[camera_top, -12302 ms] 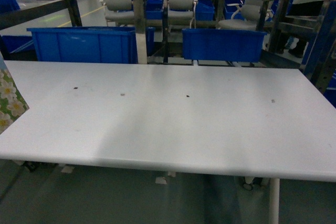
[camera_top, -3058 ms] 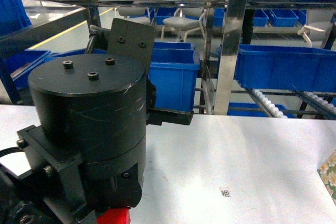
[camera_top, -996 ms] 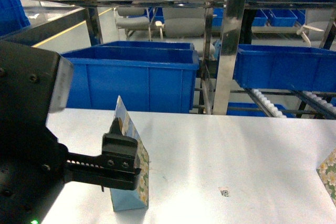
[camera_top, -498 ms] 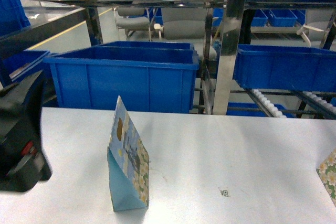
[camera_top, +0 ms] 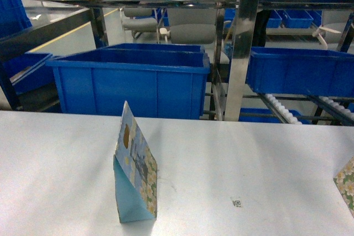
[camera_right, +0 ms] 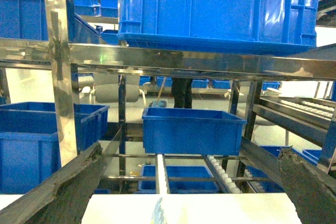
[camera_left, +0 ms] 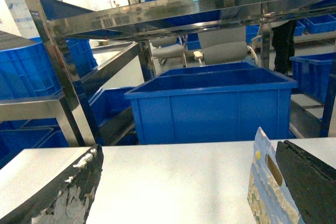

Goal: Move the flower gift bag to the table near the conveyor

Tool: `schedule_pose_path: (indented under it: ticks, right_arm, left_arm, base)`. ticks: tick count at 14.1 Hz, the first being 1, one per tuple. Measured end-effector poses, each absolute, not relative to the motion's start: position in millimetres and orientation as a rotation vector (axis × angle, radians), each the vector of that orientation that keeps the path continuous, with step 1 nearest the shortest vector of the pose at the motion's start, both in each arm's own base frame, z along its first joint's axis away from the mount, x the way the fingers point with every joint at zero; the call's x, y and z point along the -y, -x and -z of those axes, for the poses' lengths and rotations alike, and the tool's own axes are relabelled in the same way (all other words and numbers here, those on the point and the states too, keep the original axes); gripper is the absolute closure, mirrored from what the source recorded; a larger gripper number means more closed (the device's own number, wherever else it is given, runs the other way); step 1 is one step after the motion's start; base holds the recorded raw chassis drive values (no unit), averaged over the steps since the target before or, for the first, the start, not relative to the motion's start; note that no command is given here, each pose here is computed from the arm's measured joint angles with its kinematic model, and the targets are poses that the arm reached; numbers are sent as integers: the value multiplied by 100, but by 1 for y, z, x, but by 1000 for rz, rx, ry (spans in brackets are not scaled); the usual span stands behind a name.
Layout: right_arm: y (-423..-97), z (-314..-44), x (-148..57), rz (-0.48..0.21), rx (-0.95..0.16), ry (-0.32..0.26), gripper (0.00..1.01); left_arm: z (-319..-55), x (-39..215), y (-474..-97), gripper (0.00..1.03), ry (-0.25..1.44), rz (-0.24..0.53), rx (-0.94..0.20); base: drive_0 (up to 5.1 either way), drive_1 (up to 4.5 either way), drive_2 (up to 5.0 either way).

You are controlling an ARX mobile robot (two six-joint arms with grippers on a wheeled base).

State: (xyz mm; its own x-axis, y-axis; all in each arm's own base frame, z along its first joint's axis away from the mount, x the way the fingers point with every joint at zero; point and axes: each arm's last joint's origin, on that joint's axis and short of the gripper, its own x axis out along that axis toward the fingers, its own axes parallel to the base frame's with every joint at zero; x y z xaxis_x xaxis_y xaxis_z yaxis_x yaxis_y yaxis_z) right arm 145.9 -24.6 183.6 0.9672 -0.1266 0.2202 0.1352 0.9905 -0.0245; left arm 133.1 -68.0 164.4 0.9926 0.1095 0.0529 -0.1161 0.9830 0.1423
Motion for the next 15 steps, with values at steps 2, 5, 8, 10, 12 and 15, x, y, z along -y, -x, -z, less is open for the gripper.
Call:
schedule_pose_path:
  ticks: [2, 5, 8, 10, 12, 15]
  right_arm:
    - [-147, -182, 25, 78, 103, 29, 11]
    - [-128, -171, 4, 13, 23, 11, 81]
    - [-121, -171, 0, -2, 16, 9, 99]
    - [-117, -171, 0, -3, 12, 9, 99]
    - [-114, -171, 0, -3, 15, 9, 99]
    - [-111, -171, 0, -3, 15, 9, 99]
  left_arm:
    - [-161, 56, -132, 25, -99, -24, -20]
    - [-171, 22, -119, 94, -4, -5, 12]
    - [-171, 13, -114, 101, -1, -4, 12]
    - [-171, 3, -110, 101, -3, 6, 15]
    - [-171, 0, -108, 101, 0, -3, 18]
    - [-168, 0, -97, 101, 0, 2, 10]
  base:
    - [0, 0, 0]
    - [0, 0, 0]
    - [0, 0, 0]
    - [0, 0, 0]
    - [0, 0, 0]
    - [0, 0, 0]
